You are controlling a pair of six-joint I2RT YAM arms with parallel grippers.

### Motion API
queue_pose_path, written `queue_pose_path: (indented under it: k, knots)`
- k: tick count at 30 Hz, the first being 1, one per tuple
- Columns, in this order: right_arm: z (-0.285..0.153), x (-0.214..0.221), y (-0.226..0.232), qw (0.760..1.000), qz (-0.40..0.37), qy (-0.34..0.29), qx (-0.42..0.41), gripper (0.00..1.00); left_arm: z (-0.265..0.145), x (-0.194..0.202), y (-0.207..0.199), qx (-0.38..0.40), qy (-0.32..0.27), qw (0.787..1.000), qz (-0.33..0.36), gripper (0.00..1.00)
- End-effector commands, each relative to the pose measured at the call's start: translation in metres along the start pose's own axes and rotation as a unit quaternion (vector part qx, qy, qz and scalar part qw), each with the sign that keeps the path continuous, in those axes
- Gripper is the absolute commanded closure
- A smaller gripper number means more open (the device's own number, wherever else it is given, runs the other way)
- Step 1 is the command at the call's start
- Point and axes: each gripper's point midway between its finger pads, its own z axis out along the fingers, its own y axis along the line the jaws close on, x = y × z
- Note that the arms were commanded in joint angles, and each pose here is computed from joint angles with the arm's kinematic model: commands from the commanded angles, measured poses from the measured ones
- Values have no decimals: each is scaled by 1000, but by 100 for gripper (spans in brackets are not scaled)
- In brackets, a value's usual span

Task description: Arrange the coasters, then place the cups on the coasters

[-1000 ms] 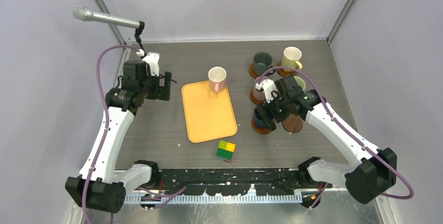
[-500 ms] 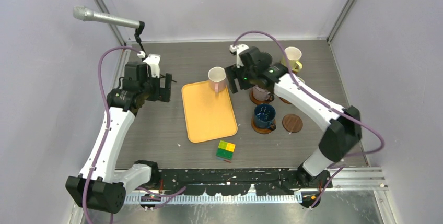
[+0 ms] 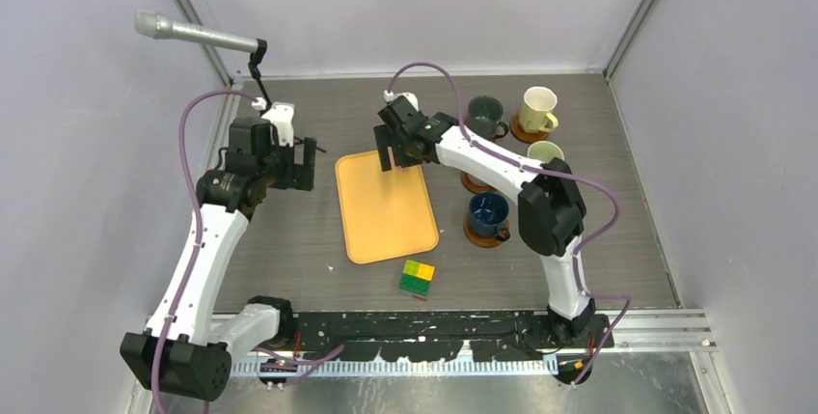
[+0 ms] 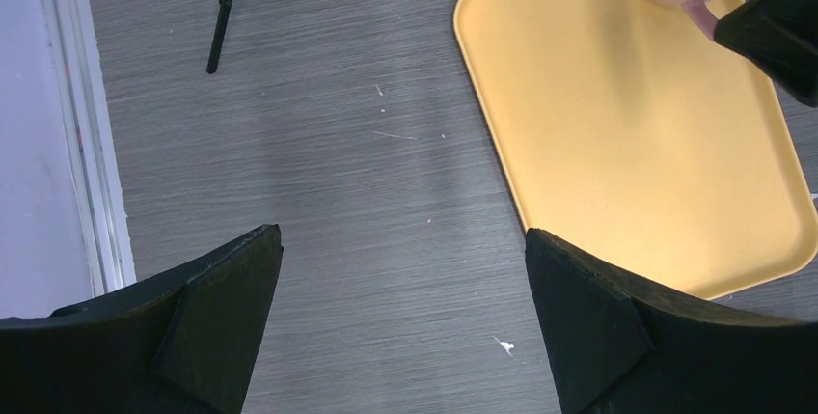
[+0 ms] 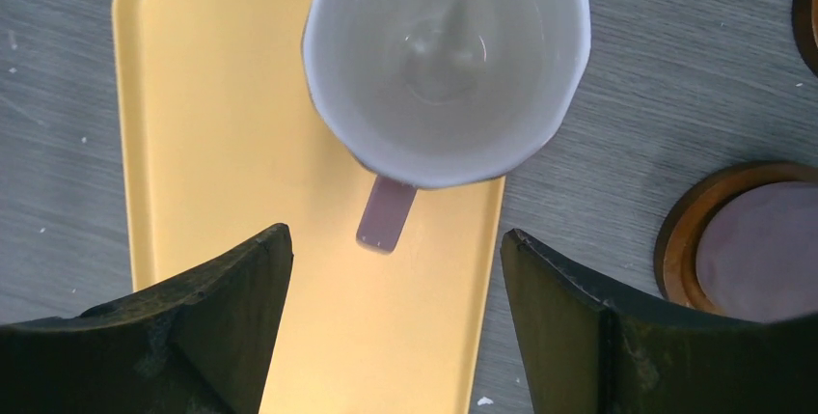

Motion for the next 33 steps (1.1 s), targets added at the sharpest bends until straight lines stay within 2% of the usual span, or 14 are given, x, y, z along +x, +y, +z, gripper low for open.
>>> queue_pose_path:
  k: [1, 7, 15, 21, 25, 29, 33]
  knots:
    - [4, -25, 1, 998, 40, -34, 25, 17, -6, -14, 3, -6, -39, 999, -7, 0]
    - [27, -20, -3, 998, 40, -26, 52, 24, -7, -12, 3, -7, -41, 999, -6, 0]
    - [41, -11, -13, 997, 33, -13, 67, 39, -6, -10, 4, -9, -42, 999, -1, 0]
    - [47, -3, -19, 998, 29, 3, 56, 52, -5, -10, 4, -10, -40, 999, 1, 0]
    - [42, -2, -19, 999, 13, 0, 38, 58, -4, -10, 5, -11, -39, 999, 2, 0]
    - [32, -3, -21, 1000, -16, -8, 23, 71, -3, -9, 5, -10, -37, 999, 4, 0]
    - [18, -6, -30, 999, -43, -17, 15, 98, -4, -9, 5, -11, -37, 999, 4, 0]
